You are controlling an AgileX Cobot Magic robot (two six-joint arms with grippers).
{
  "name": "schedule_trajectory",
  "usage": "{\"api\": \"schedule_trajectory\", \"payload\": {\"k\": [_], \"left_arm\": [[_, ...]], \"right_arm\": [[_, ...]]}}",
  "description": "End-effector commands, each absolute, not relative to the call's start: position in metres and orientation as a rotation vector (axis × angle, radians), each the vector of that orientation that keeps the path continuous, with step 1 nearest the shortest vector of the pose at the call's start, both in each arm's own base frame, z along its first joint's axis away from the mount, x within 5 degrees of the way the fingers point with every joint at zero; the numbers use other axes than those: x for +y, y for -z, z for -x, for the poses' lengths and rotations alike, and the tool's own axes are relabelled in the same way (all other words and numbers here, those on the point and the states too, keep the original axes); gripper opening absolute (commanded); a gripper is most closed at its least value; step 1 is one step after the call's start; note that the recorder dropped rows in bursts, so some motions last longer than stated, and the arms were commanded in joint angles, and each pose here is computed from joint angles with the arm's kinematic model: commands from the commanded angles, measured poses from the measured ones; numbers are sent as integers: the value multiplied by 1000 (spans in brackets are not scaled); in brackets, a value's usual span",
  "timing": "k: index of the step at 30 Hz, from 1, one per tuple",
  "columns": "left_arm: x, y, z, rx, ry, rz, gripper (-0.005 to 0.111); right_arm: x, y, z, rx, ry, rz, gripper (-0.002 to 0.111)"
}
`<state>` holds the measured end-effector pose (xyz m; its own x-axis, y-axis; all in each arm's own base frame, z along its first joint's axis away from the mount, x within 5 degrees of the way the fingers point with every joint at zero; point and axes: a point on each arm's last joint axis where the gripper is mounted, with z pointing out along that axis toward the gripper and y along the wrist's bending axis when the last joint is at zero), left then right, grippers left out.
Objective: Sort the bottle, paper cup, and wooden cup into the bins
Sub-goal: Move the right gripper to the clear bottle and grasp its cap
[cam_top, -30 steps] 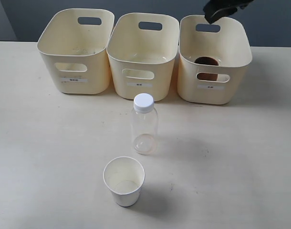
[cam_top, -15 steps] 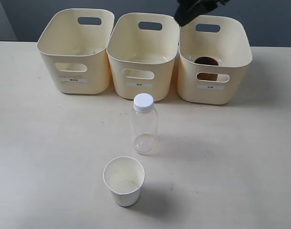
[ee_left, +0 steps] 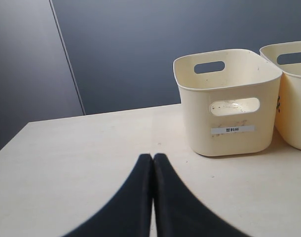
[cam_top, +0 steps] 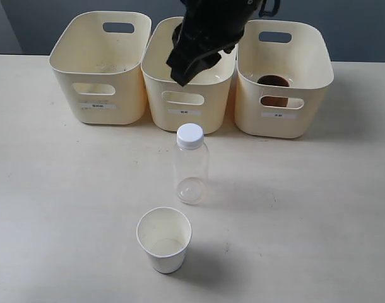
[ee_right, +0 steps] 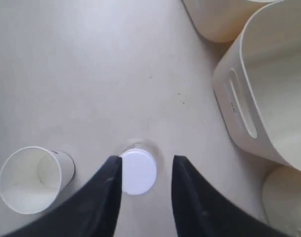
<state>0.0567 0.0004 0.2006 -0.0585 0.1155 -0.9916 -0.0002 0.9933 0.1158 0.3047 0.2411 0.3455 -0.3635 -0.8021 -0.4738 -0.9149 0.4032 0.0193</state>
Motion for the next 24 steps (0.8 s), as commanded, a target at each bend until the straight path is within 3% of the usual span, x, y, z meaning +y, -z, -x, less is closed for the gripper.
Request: {"api": "schedule_trajectory", "payload": {"k": [1,6,12,24], "left_arm": [[0,-201,-56,1617,-94,-87,0],[0,-201,-56,1617,-94,-87,0],[0,-201,-56,1617,-94,-87,0],[0,-201,-56,1617,-94,-87,0]], "right_arm": [[245,-330,-310,2311,-378,1496,34],[249,-316,-315,2347,-384,1508,38],[253,-310,-316,2433,-415,1416,74],[256,-292,-313,2493,-343,1442,74]]}}
